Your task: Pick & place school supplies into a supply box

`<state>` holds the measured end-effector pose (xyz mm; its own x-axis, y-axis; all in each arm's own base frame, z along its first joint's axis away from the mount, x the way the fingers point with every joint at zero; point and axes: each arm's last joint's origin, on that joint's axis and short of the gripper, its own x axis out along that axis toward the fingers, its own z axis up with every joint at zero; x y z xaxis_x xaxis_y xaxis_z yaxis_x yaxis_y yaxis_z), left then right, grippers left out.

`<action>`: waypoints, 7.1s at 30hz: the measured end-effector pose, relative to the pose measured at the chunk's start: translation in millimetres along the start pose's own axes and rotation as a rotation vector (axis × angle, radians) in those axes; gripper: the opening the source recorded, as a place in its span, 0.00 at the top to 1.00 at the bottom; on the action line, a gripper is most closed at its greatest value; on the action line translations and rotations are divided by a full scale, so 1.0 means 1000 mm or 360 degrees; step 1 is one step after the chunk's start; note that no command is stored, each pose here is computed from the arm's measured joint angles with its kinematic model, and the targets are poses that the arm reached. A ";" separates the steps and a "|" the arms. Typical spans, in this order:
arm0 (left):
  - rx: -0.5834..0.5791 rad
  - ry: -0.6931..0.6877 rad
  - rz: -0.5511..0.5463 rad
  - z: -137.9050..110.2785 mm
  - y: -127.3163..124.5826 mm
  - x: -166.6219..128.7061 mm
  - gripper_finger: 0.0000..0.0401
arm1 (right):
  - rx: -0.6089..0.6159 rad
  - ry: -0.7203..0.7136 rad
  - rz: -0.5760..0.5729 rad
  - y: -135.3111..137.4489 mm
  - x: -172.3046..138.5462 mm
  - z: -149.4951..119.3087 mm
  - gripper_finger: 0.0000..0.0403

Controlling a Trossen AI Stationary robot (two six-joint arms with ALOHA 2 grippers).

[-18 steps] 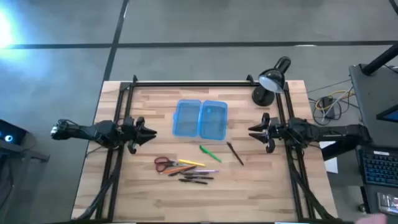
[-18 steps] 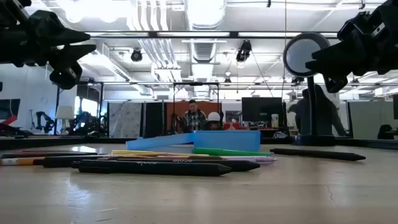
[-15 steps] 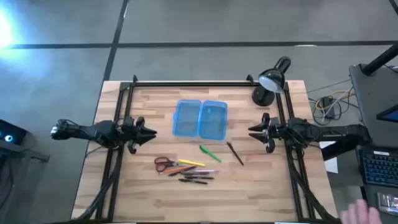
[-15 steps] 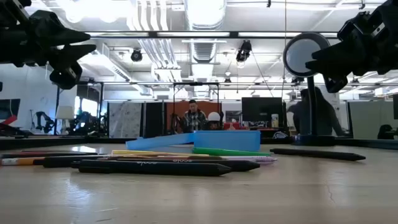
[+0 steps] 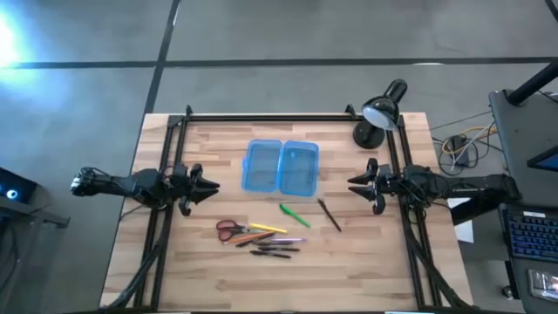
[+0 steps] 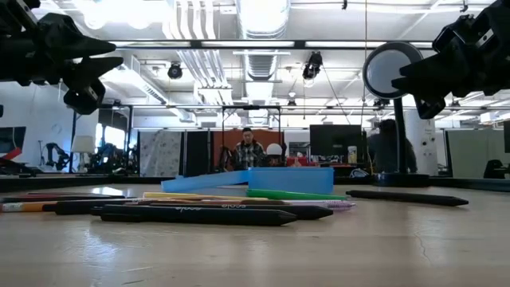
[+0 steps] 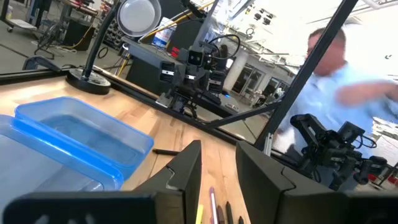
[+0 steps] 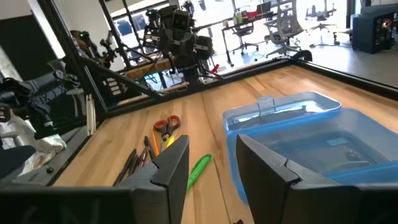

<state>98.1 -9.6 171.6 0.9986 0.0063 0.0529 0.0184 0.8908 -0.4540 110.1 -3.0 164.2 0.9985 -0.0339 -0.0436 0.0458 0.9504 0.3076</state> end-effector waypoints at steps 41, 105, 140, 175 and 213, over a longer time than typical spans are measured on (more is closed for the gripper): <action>0.0001 0.0007 0.0003 0.000 0.000 0.000 0.79 | 0.0699 -0.0214 -0.0492 -0.010 0.018 -0.001 0.69; -0.0770 -0.0419 0.0205 0.014 0.002 -0.001 0.79 | 0.0739 0.1711 -0.1393 0.026 0.167 -0.051 0.49; -0.0701 -0.0307 0.0305 0.006 0.005 0.000 0.79 | 0.1237 0.0828 -0.1190 -0.066 0.241 0.073 0.95; -0.0572 0.0323 0.0704 0.004 0.006 -0.007 0.82 | 0.0548 0.1103 -0.1288 -0.032 0.254 0.101 0.74; 0.0520 0.1900 0.0736 -0.059 -0.079 0.105 0.62 | -0.0216 0.1610 -0.0990 0.030 0.131 0.065 0.28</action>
<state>204.2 -106.7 160.3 0.3427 0.0858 -0.9355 -0.1786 0.9836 0.0247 244.2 1.2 230.0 0.3263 -0.2987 -0.8968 0.4481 0.8843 -0.1315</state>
